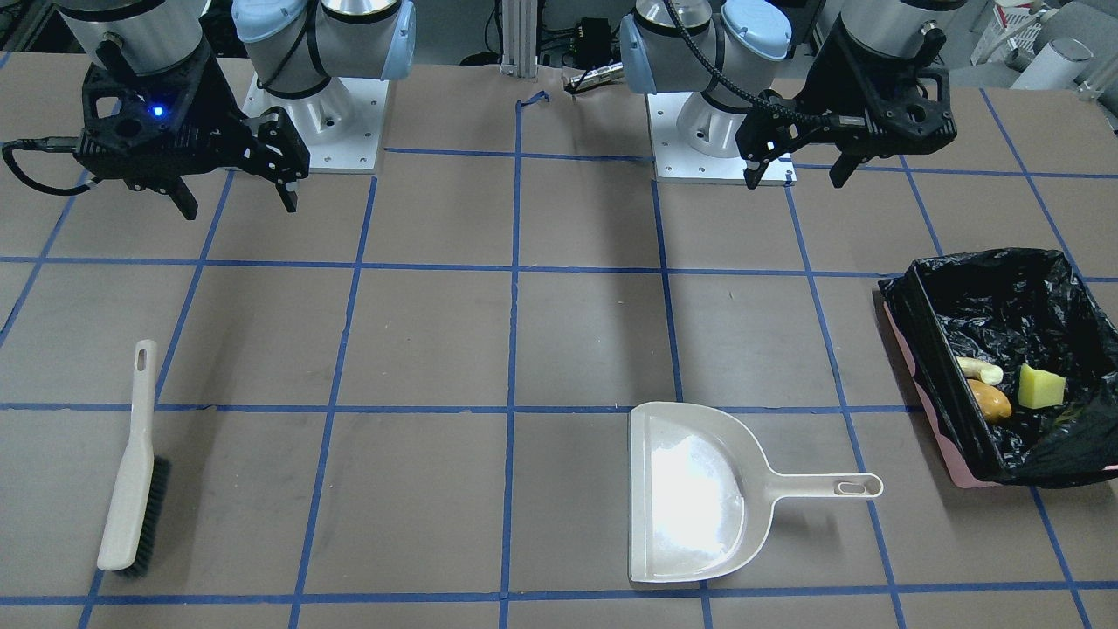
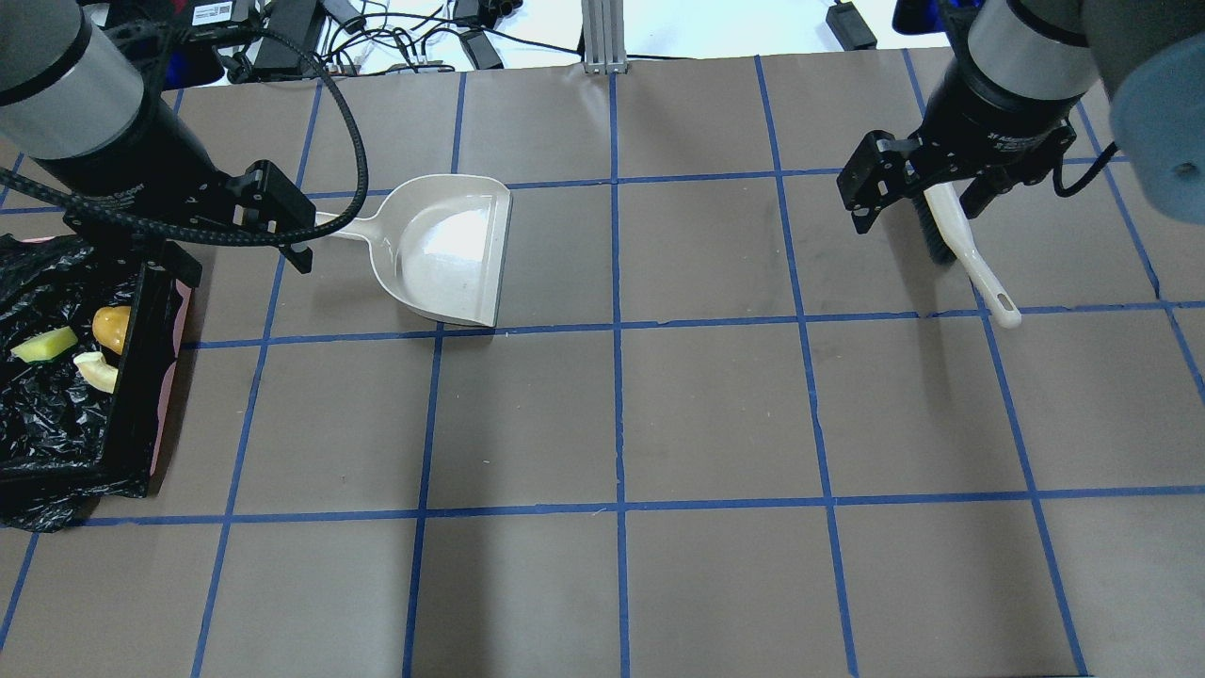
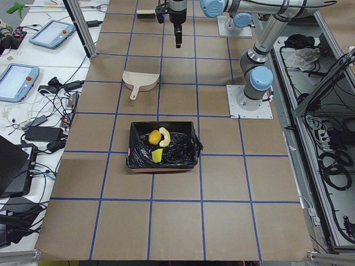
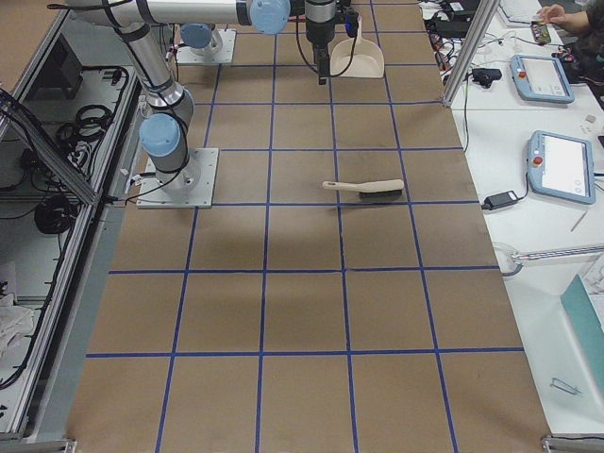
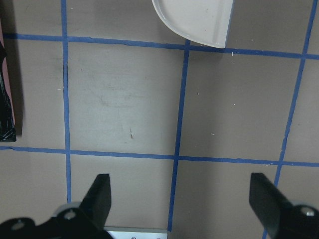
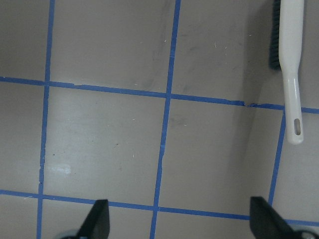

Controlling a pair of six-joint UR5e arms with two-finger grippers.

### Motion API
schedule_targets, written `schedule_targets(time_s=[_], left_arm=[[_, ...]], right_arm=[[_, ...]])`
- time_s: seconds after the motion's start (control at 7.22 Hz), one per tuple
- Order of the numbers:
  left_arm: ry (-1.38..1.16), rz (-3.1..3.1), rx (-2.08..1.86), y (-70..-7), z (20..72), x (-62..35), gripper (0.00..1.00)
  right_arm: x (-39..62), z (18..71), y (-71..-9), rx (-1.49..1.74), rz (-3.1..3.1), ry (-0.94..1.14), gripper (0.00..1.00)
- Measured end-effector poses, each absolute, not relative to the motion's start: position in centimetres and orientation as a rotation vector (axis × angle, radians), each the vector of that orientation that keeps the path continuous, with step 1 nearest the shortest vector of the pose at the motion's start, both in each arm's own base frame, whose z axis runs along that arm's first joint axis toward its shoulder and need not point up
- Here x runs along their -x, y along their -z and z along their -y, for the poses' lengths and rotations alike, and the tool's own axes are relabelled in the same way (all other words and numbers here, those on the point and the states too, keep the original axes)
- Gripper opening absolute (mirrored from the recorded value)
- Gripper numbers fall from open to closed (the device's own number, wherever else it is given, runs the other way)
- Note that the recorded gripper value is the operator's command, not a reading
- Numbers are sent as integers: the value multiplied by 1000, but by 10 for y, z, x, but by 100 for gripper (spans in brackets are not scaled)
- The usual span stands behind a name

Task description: Sweep and dump trash into bin

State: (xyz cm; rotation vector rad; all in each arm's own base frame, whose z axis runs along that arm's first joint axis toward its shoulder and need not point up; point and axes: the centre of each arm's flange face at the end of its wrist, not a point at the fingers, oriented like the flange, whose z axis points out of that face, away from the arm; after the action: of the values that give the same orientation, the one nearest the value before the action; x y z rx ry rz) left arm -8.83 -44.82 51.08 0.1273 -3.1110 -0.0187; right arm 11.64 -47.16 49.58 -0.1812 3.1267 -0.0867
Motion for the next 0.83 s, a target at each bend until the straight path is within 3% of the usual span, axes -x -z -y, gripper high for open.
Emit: schedule_targets(time_s=[0.83], left_arm=[[25, 3112, -126, -509, 450, 86, 100]], right_arm=[[-116, 472, -496, 180, -3128, 87, 100]])
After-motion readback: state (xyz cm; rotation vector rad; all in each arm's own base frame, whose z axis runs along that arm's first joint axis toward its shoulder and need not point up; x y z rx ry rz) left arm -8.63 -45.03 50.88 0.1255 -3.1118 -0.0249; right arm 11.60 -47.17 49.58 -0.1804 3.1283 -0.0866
